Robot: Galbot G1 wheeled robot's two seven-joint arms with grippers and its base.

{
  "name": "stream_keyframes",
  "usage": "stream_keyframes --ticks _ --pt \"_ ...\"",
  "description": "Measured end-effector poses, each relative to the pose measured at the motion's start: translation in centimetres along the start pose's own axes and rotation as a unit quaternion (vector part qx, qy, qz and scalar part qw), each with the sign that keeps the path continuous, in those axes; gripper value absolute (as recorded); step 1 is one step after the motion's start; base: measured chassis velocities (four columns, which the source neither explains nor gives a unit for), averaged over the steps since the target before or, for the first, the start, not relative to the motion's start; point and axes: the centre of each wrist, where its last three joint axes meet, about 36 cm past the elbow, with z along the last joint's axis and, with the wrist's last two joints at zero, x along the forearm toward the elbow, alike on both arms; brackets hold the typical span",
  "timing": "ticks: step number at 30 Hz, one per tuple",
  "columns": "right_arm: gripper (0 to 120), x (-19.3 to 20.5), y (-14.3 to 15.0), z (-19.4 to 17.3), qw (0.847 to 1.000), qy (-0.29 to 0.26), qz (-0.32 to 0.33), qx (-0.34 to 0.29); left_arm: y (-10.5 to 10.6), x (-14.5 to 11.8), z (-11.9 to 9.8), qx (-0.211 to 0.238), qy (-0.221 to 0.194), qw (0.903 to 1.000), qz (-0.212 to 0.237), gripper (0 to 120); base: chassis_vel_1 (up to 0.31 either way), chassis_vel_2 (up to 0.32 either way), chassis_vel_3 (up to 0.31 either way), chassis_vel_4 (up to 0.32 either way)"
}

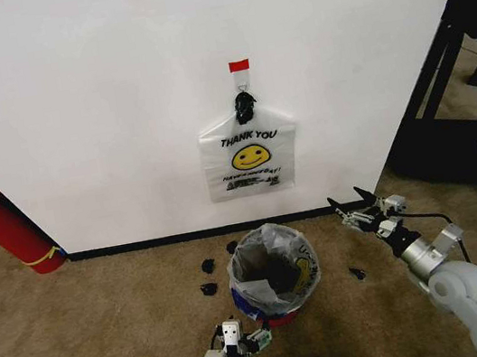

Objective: Pick up the garbage bag from the wall and place it over the trash bin.

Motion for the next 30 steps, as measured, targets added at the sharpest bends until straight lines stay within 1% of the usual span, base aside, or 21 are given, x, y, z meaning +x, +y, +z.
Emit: stream_keyframes --ticks 5,6,8,10,11,12,15,16,17,18,20,22,30 --pt "100 -0.2 -0.1 0.6 0.999 0.015 0.029 -0.015 -0.1 0.6 -0.6 0.006 -0.007 1.0 0.003 100 0.0 0.0 0.0 0.0" --pt "100 -0.4 0.1 0.7 0.997 0.034 0.058 -0.023 -0.1 0.5 -0.6 0.007 -0.007 0.9999 0.004 100 0.0 0.0 0.0 0.0" --pt "100 -0.8 0.8 1.3 0.989 0.082 0.119 -0.034 -0.5 0.0 -0.4 0.009 -0.005 0.9999 0.005 100 0.0 0.0 0.0 0.0" --pt "100 -1.1 1.1 1.6 0.983 0.109 0.145 -0.03 -0.7 -0.4 0.0 0.009 -0.001 0.9999 0.005 100 0.0 0.0 0.0 0.0" --pt "100 -1.1 1.1 1.6 0.983 0.109 0.145 -0.03 -0.7 -0.4 0.0 0.009 -0.001 0.9999 0.005 100 0.0 0.0 0.0 0.0" --pt "100 -1.3 1.2 1.9 0.979 0.127 0.155 -0.025 -0.8 -0.7 0.3 0.008 0.0 1.0 0.005 100 0.0 0.0 0.0 0.0" --pt "100 -1.3 1.1 2.8 0.977 0.145 0.154 -0.019 -0.9 -0.9 0.6 0.007 0.003 1.0 0.006 100 0.0 0.0 0.0 0.0" --pt "100 -1.5 0.9 4.5 0.979 0.154 0.13 -0.026 -1.1 -1.2 0.7 0.005 0.003 1.0 0.007 100 0.0 0.0 0.0 0.0" --pt "100 -1.6 0.9 5.1 0.981 0.151 0.118 -0.034 -1.1 -1.3 0.7 0.004 0.003 1.0 0.008 100 0.0 0.0 0.0 0.0" --pt "100 -1.9 1.1 6.3 0.982 0.143 0.103 -0.062 -1.2 -1.4 0.6 0.003 0.002 0.9999 0.01 100 0.0 0.0 0.0 0.0" --pt "100 -1.9 1.1 6.5 0.982 0.142 0.102 -0.069 -1.3 -1.4 0.6 0.002 0.002 0.9999 0.011 100 0.0 0.0 0.0 0.0" --pt "100 -2.3 1.2 6.9 0.98 0.145 0.103 -0.091 -1.3 -1.5 0.5 0.0 0.002 0.9999 0.013 100 0.0 0.0 0.0 0.0" --pt "100 -2.5 -0.3 7.1 0.978 0.171 0.11 -0.055 -1.3 -1.1 0.1 -0.002 -0.002 0.9999 0.017 100 0.0 0.0 0.0 0.0"
